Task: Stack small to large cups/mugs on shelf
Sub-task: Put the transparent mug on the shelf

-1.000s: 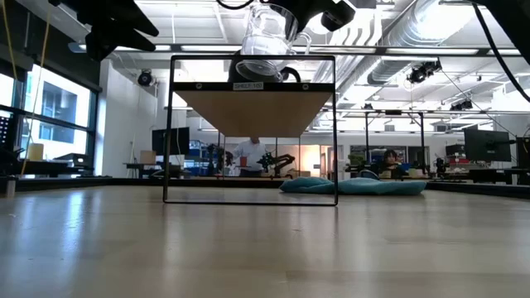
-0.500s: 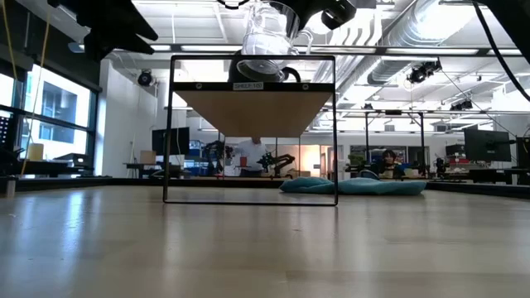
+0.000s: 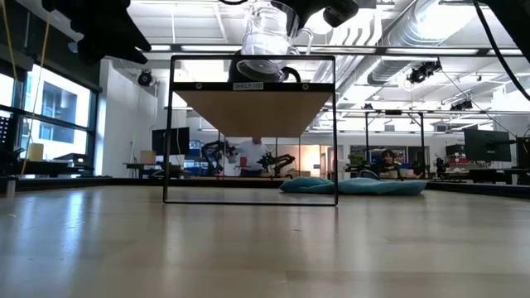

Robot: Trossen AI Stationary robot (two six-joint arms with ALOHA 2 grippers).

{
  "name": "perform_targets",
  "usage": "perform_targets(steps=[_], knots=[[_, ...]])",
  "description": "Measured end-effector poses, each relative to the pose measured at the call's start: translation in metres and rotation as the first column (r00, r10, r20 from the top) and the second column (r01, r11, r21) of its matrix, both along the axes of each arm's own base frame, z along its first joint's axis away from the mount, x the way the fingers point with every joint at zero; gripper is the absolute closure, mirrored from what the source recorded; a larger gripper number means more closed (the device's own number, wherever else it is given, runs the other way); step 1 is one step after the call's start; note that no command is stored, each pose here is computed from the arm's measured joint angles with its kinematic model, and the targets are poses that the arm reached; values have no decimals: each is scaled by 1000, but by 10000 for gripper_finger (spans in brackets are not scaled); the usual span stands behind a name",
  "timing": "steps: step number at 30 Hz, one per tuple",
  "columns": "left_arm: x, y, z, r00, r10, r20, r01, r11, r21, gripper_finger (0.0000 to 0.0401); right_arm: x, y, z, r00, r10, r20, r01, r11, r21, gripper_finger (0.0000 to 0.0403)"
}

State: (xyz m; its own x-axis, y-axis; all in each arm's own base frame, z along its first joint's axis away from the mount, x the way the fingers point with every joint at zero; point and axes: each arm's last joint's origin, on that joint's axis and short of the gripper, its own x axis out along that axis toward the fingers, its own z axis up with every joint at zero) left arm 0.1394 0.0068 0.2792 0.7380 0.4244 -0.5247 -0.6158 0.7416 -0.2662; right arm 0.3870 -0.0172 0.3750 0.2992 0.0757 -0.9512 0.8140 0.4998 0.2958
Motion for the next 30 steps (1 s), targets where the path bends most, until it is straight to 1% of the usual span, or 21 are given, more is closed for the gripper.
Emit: perform_targets(steps=[5, 12, 18, 30], knots=[[0, 0, 0, 1000, 10, 9, -10, 1000, -14, 263, 0, -1, 0, 1000, -5, 2, 5, 1000, -10, 403], [1, 0, 1, 999, 20, 29, -19, 999, -28, 263, 1, -3, 0, 998, -60, 7, 60, 998, -38, 403], [2, 0, 3, 998, 20, 60, -18, 999, -29, 263, 1, -4, 0, 996, -87, 8, 88, 996, -32, 403], [3, 0, 4, 997, 16, 71, -14, 999, -33, 263, 10, -2, -12, 996, -89, -28, 88, 996, -30, 403]])
